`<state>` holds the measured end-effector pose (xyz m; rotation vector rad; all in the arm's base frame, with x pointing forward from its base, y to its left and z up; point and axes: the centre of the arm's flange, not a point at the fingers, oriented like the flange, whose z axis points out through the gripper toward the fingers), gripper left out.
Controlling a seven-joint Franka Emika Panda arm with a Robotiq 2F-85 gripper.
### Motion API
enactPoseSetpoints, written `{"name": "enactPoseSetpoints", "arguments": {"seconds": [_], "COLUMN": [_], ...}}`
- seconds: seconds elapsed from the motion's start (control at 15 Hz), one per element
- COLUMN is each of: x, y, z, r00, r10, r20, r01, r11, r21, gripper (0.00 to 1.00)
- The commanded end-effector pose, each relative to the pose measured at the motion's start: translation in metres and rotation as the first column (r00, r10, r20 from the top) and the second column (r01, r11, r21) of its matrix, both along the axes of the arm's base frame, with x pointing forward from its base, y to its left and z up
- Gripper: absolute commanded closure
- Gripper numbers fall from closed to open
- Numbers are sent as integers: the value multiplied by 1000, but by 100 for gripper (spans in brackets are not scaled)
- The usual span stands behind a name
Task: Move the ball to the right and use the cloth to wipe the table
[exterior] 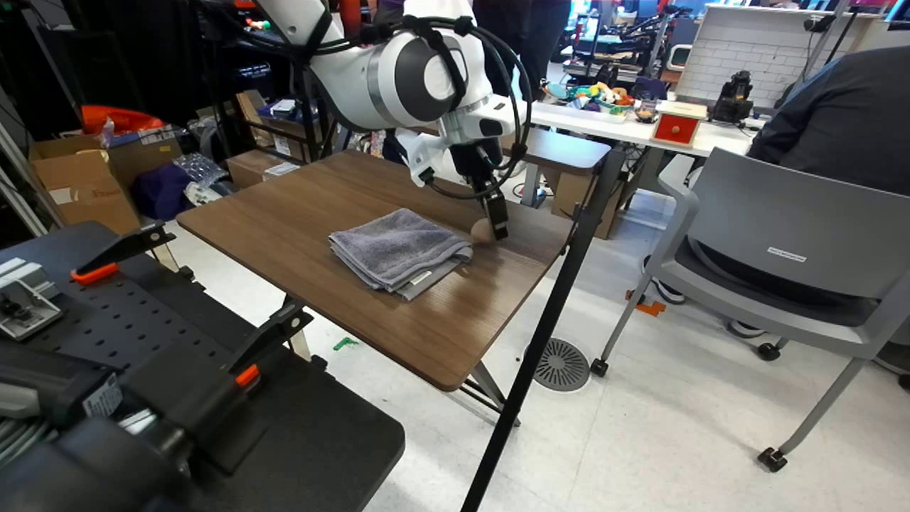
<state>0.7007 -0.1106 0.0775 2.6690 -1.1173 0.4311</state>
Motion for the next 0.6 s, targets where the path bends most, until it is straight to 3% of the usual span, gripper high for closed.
{"name": "enactPoseSetpoints", "arguments": {"seconds": [0.0, 0.13, 0.27, 0.53], "x": [-22, -22, -27, -69], "y": [27, 35, 39, 65], "z": [57, 76, 91, 89], "r00": [995, 989, 989, 988], "r10": [52, 63, 64, 135], "r20": [87, 134, 130, -80], "r01": [-50, -55, -55, -133], "r11": [998, 996, 996, 991], "r21": [-30, -67, -73, 23], "gripper": [19, 4, 0, 0]}}
